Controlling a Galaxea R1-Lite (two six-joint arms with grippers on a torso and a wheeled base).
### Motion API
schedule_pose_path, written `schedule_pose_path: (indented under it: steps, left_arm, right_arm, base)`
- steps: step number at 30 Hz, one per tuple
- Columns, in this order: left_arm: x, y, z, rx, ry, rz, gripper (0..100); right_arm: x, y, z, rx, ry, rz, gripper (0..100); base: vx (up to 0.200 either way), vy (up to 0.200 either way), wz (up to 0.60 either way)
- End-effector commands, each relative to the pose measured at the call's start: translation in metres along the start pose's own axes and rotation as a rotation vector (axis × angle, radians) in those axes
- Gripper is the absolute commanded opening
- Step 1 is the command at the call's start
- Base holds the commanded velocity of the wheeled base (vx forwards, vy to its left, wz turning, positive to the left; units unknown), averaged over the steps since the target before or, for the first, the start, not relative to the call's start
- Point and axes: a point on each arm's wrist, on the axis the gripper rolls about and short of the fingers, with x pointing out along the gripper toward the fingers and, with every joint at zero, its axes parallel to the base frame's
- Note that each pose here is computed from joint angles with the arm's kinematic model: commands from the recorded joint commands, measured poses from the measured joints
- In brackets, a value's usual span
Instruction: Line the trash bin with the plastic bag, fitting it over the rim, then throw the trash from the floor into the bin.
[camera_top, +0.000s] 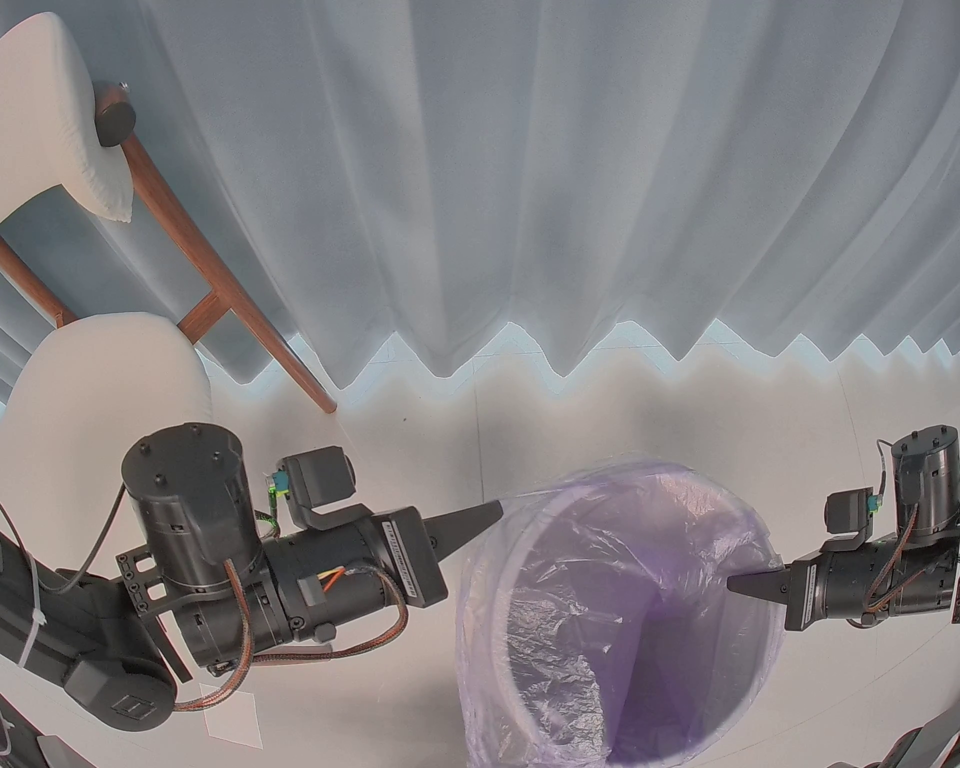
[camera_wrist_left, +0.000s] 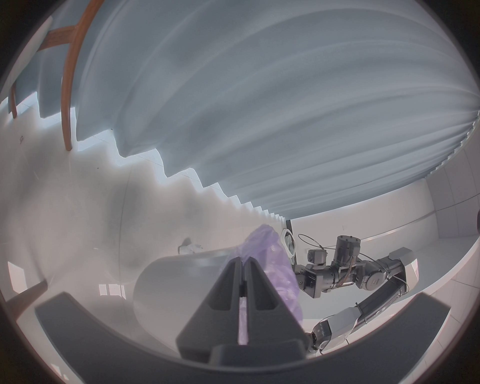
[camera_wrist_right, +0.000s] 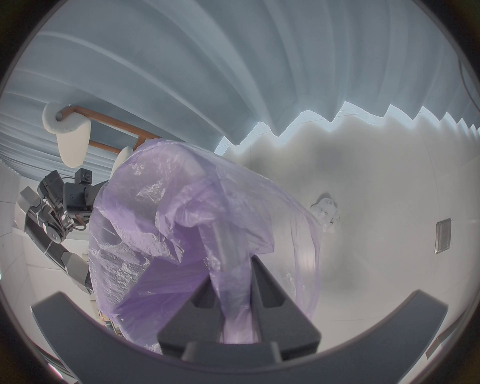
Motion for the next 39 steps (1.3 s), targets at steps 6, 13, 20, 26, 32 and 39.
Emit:
schedule_pose_path:
  steps: [6, 13, 20, 26, 32, 39]
  left_arm:
    - [0.006, 0.019, -0.001, -0.02, 0.004, 0.062, 0]
    - [0.019, 0.034, -0.015, -0.057, 0.042, 0.131, 0]
    - [0.018, 0.042, -0.007, -0.079, -0.024, 0.184, 0]
    - [0.013, 0.049, -0.004, -0.097, -0.047, 0.209, 0]
    - [0.011, 0.051, -0.01, -0.095, -0.041, 0.208, 0]
    - [0.011, 0.041, -0.007, -0.083, -0.062, 0.161, 100]
  right_arm:
    - [-0.006, 0.006, 0.007, -0.014, -0.042, 0.075, 0]
    - [-0.019, 0.011, 0.006, -0.009, -0.073, 0.188, 0]
    - [-0.026, 0.013, 0.007, 0.033, -0.091, 0.21, 0]
    - [-0.028, 0.013, 0.007, 0.043, -0.1, 0.21, 0]
    - [-0.032, 0.014, 0.01, 0.057, -0.12, 0.219, 0]
    - [-0.033, 0.014, 0.009, 0.055, -0.121, 0.214, 0]
  base:
    - [0.0, 0.0, 0.0]
    - [0.0, 0.0, 0.0]
    - [0.0, 0.0, 0.0]
    - [0.0, 0.0, 0.0]
    - [0.0, 0.0, 0.0]
    - [0.0, 0.0, 0.0]
